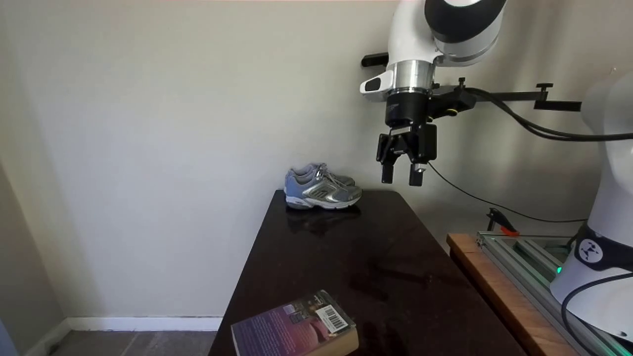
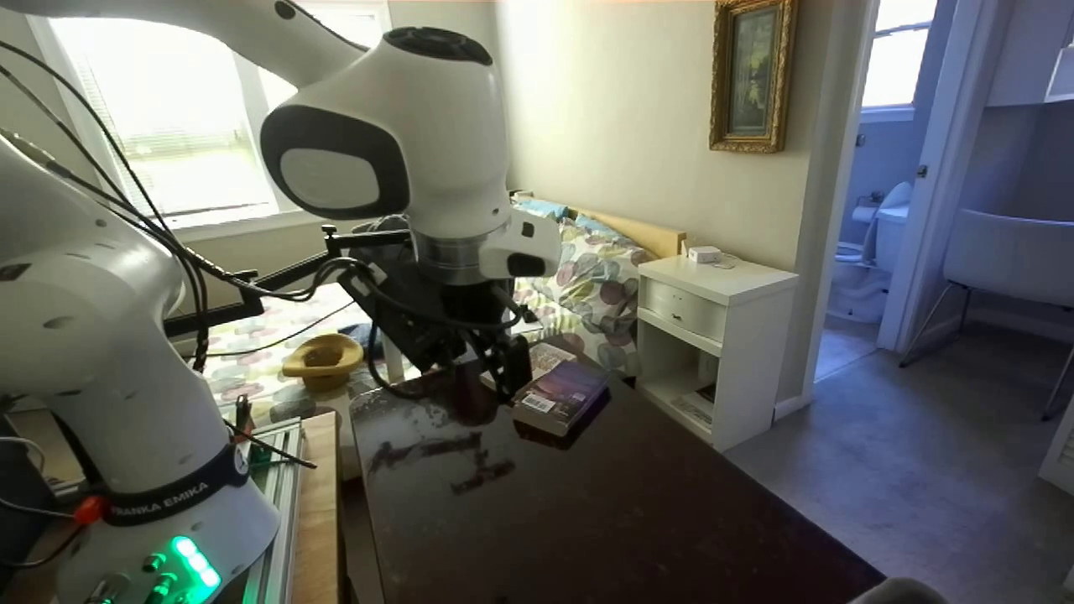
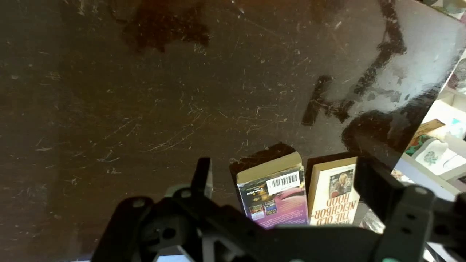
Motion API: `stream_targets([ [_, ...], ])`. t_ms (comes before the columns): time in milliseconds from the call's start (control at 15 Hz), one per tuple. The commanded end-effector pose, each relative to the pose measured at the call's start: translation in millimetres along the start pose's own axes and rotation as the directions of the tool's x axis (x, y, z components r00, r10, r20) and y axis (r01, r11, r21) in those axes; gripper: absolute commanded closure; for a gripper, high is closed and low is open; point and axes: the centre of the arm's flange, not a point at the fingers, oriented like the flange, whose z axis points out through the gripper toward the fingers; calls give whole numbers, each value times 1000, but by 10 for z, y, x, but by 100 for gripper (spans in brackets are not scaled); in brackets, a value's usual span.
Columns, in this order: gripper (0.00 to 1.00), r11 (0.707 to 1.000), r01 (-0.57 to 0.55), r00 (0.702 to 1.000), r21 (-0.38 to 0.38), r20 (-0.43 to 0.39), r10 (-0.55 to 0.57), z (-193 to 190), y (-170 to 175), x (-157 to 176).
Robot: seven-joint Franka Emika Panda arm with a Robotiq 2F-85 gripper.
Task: Turn the book on the other side
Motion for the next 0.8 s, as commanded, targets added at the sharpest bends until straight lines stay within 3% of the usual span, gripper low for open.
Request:
stream_targets([
  [0, 0, 1000, 1, 1000, 0, 0, -1, 0, 1, 0],
  [133, 0, 998, 48, 999, 40, -9, -47, 11, 32, 49],
  [467, 0, 965, 209, 977, 159, 0, -211, 481, 104, 317],
  [733, 0, 945, 286, 956, 157, 18, -292, 847, 176, 489],
])
